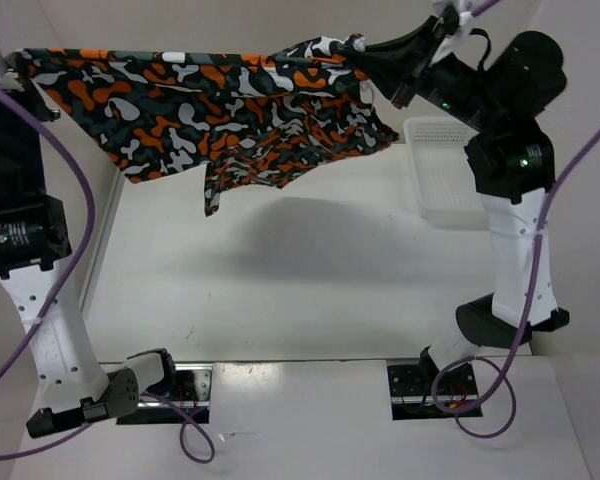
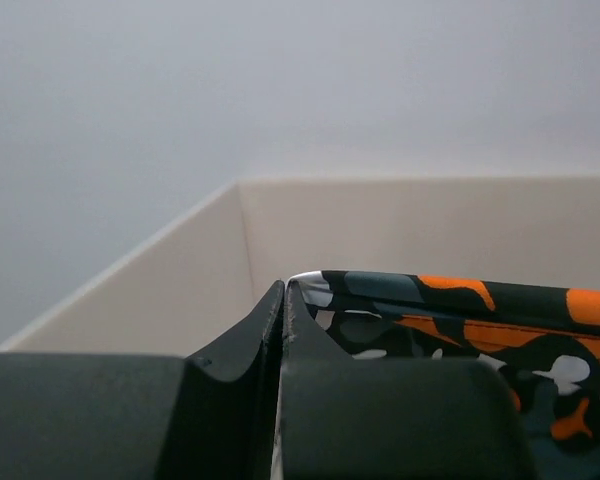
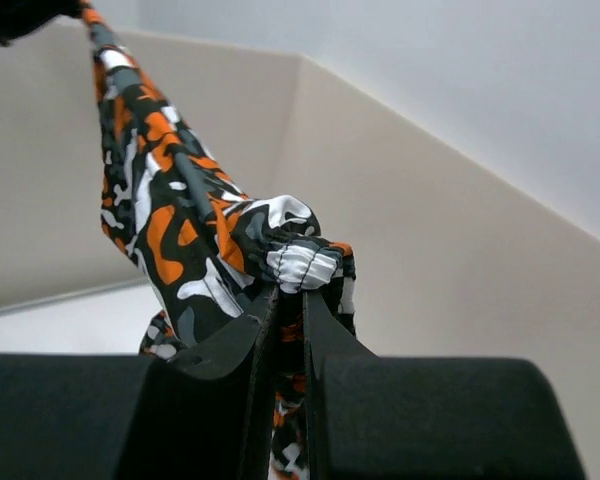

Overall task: Fold and stack the shorts
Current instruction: Flatten the shorts out

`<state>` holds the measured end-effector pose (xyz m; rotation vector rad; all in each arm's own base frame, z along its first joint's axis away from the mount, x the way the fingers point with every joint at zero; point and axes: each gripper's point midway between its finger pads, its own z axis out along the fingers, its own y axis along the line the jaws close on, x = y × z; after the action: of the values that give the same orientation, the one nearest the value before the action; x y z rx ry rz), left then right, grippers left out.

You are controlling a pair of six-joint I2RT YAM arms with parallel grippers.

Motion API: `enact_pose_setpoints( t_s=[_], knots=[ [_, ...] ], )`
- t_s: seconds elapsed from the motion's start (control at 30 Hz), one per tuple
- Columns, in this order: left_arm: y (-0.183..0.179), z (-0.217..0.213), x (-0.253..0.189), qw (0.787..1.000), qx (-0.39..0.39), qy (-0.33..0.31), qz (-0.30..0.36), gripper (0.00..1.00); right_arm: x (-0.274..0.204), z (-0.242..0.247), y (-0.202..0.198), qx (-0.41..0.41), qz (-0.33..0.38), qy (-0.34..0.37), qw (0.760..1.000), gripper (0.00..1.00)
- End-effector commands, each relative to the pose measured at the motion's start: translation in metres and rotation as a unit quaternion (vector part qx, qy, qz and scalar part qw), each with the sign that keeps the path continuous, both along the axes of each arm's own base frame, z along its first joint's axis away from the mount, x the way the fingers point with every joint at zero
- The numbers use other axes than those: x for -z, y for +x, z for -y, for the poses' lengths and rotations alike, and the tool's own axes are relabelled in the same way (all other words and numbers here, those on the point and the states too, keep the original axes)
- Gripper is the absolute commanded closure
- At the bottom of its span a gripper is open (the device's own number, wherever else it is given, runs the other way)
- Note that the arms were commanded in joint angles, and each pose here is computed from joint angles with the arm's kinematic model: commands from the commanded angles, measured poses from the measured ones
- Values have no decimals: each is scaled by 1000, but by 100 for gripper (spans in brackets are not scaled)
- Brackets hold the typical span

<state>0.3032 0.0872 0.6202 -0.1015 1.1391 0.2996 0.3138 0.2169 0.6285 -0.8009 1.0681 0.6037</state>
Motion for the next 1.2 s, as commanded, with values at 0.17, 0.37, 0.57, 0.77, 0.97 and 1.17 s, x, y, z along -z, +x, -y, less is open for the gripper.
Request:
enact_pose_setpoints(
  t_s=[0.17,0.37,0.57,0.77,0.97,1.17],
  knots=[
    [-24,-29,-71,994,-63,24,84,100,-5,0,-76,-100,-51,40,993,100],
    [57,-32,-19,999,12,24,-29,100,72,-10,-13,-54,-166,37,984,100],
    [133,-31,94,984,68,-22,-165,100,176,-12,88,33,-274,25,961,100],
    [212,24,236,948,107,-56,-294,100,268,-22,168,88,-342,-3,936,100],
    [269,13,272,941,88,-64,-321,100,337,2,225,200,-337,-65,918,100],
    [256,72,304,918,126,-56,-372,100,380,12,237,231,-346,-102,904,100]
  ],
)
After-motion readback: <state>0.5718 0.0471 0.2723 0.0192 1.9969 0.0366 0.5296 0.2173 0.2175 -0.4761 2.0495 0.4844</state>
